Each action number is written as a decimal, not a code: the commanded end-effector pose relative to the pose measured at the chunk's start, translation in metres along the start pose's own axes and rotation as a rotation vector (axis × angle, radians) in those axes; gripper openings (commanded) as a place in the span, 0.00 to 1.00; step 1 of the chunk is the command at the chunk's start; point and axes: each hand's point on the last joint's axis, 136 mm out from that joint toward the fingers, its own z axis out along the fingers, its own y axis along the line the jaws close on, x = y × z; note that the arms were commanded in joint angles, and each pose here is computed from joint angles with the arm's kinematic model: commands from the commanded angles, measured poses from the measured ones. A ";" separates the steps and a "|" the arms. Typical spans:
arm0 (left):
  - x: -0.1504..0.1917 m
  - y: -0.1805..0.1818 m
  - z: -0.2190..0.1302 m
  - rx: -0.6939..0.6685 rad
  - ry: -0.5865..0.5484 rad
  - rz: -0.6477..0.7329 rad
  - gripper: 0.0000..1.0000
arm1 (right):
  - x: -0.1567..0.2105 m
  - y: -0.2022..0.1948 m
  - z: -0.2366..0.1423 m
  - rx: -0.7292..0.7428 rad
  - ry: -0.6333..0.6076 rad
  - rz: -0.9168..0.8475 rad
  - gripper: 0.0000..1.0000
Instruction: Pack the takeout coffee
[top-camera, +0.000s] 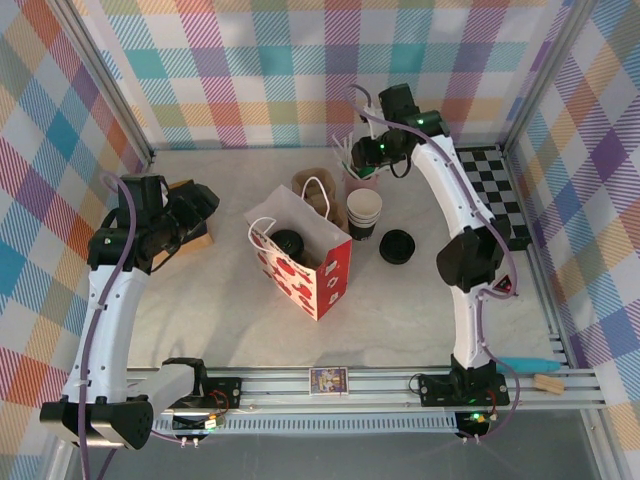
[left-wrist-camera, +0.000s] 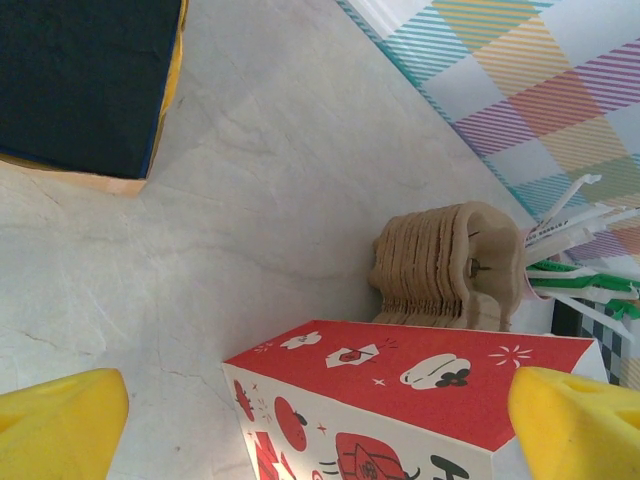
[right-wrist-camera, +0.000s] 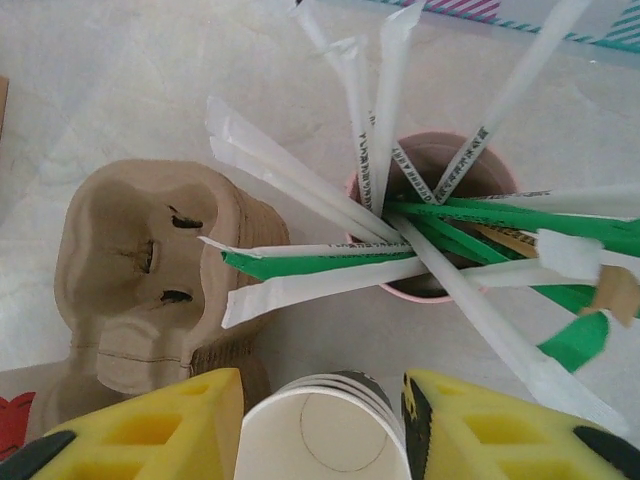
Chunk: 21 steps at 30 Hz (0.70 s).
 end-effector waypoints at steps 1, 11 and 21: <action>0.004 0.010 0.001 -0.026 0.016 0.009 0.97 | 0.003 0.010 0.005 -0.052 0.028 -0.046 0.47; 0.009 0.014 0.002 -0.031 0.029 0.010 0.96 | 0.006 0.014 0.023 -0.080 0.054 -0.043 0.47; 0.009 0.014 0.003 -0.035 0.031 0.019 0.96 | 0.008 0.014 0.038 -0.049 0.069 -0.051 0.50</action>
